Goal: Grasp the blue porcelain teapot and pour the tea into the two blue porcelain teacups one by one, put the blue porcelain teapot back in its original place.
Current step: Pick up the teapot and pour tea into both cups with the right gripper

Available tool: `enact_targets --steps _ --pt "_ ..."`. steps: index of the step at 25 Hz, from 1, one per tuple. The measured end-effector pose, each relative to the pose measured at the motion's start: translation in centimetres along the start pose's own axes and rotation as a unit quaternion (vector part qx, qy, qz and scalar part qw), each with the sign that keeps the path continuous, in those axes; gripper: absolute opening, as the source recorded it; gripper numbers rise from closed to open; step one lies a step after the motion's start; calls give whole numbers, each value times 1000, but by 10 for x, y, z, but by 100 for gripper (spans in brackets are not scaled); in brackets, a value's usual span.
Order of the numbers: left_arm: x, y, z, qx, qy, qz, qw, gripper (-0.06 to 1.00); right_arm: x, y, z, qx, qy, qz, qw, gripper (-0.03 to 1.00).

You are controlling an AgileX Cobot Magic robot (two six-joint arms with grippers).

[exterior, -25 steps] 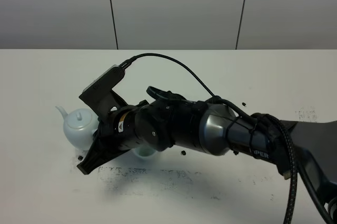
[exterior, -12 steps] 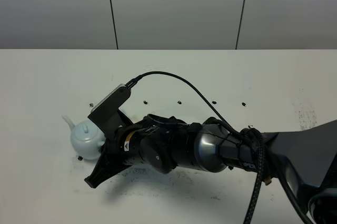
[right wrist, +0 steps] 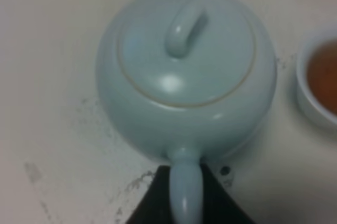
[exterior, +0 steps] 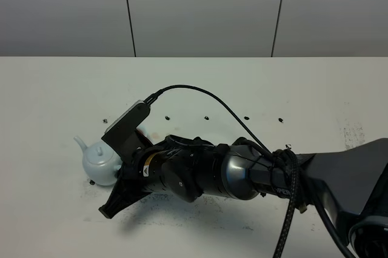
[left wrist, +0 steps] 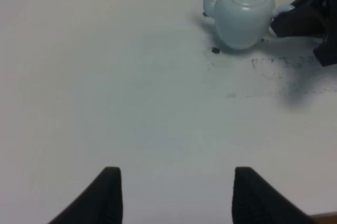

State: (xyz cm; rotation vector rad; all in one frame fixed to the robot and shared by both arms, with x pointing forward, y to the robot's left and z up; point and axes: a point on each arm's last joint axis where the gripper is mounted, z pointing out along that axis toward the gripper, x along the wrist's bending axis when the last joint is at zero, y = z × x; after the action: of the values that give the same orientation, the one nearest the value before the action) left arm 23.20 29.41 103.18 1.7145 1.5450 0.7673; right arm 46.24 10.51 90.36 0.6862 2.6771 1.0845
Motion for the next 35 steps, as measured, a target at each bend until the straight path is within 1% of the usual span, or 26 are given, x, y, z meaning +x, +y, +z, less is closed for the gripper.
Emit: enact_targets --steps 3,5,8,10,12,14,16,19,21,25,27,29,30,33,35 --pt "0 0 0 0 0 0 1000 49 0 1 -2 4 0 -9 1000 3" --pt "0 0 0 0 0 0 1000 49 0 6 -12 7 2 -13 1000 3" --pt "0 0 0 0 0 0 1000 49 1 21 -37 3 3 -23 1000 3" --pt "0 0 0 0 0 0 1000 49 -3 32 -57 1 0 -31 1000 3" --pt "0 0 0 0 0 0 1000 49 -12 41 -81 1 -7 -28 1000 3" --pt "0 0 0 0 0 0 1000 49 -28 47 -101 6 -19 -21 1000 3" --pt "0 0 0 0 0 0 1000 49 -46 50 -119 10 -33 -31 999 3" --pt "0 0 0 0 0 0 1000 49 -75 48 -139 29 -47 -62 997 3" --pt "0 0 0 0 0 0 1000 49 -92 43 -146 50 -44 -89 994 3" --pt "0 0 0 0 0 1 1000 49 -117 30 -154 87 -11 -170 982 3" --pt "0 0 0 0 0 1 1000 49 -127 24 -156 90 -3 -213 973 3" --pt "0 0 0 0 0 1 1000 49 -138 17 -157 96 -1 -262 960 3" --pt "0 0 0 0 0 1 1000 49 -142 13 -157 99 1 -285 953 3" --pt "0 0 0 0 0 1 1000 49 -149 -3 -154 114 7 -327 938 3" --pt "0 0 0 0 0 1 1000 49 -150 -11 -151 120 4 -345 931 3"
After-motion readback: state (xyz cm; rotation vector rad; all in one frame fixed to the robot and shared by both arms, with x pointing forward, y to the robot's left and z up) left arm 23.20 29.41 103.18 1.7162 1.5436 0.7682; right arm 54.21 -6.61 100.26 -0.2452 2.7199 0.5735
